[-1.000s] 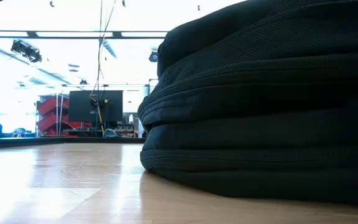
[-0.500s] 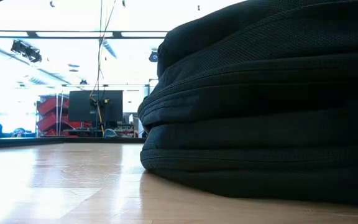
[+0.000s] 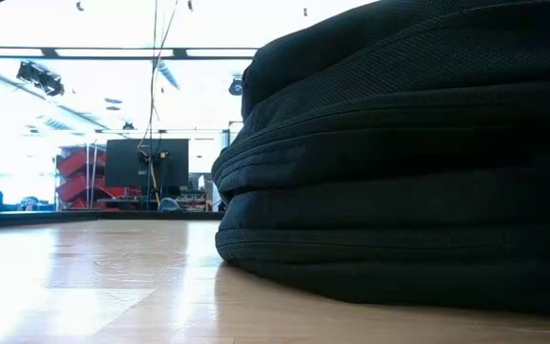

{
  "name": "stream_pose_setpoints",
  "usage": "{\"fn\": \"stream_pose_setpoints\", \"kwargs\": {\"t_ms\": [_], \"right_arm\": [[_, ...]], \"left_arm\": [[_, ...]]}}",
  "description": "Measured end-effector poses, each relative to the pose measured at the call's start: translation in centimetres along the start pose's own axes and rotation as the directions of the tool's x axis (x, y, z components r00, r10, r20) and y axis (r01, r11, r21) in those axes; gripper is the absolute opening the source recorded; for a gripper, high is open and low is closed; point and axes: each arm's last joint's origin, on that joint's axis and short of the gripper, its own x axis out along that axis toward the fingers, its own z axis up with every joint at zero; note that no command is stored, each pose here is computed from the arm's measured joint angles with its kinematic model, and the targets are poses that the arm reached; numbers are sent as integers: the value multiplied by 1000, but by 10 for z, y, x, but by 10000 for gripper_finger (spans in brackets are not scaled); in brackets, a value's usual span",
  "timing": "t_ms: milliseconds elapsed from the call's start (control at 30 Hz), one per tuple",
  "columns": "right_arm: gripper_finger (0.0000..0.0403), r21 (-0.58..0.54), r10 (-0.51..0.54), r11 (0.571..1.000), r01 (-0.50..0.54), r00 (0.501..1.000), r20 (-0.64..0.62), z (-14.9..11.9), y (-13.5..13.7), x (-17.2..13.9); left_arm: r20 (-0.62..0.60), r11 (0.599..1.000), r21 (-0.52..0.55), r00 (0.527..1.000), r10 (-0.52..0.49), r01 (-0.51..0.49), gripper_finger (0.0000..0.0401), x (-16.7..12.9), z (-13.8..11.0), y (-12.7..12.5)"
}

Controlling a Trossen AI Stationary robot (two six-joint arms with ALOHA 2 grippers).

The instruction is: Unpack backpack

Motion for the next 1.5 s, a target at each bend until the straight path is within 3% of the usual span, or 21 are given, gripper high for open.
{"fn": "stream_pose_setpoints", "kwargs": {"t_ms": [1300,1500], "right_arm": [[1,0,0,1000,0,1000,0,0,0,0],[6,0,0,1000,0,1000,0,0,0,0]], "left_arm": [[0,1000,-1,1000,0,0,1,0,0,0],[-4,996,-89,1000,-5,5,1,0,0,0]]}}
